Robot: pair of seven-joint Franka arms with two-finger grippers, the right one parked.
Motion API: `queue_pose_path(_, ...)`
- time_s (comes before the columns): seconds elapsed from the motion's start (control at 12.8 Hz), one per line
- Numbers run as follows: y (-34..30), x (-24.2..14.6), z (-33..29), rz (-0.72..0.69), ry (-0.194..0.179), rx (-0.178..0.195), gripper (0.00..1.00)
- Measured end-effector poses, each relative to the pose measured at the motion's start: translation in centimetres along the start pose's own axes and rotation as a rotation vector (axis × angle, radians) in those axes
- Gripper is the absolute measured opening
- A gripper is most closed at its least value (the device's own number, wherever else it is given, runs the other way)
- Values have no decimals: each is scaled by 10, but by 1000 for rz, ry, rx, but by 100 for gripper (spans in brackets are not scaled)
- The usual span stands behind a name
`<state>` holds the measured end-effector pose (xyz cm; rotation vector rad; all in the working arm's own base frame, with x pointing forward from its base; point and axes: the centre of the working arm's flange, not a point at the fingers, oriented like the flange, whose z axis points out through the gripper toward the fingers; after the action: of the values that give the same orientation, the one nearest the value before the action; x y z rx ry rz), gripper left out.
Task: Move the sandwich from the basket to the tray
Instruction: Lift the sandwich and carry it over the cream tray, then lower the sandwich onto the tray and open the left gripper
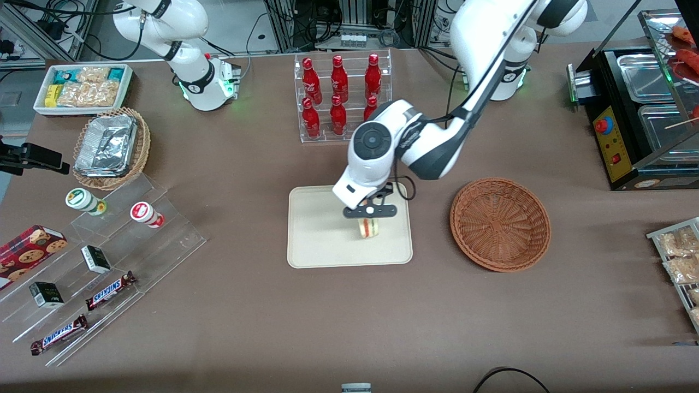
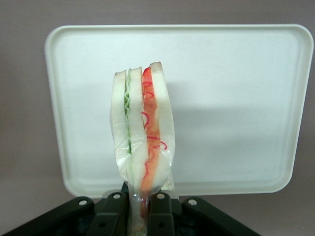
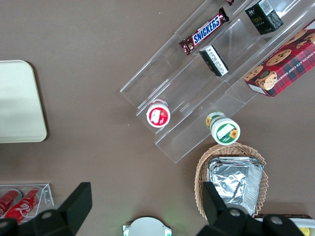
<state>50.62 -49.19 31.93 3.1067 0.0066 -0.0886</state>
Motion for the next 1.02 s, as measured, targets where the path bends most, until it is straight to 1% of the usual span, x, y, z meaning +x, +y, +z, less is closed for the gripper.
queue_pose_path(0.08, 7, -2, 13, 20, 19, -1, 15)
queue_pose_path(0.16, 12, -3, 27, 33, 25, 1, 15)
queue_pose_path(0.39, 15, -7, 62, 53, 9, 27, 15)
queue_pose_path(0.55, 20, -12, 73, 63, -1, 36, 15)
queue_pose_path(1.02, 25, -15, 87, 73, -1, 33, 16)
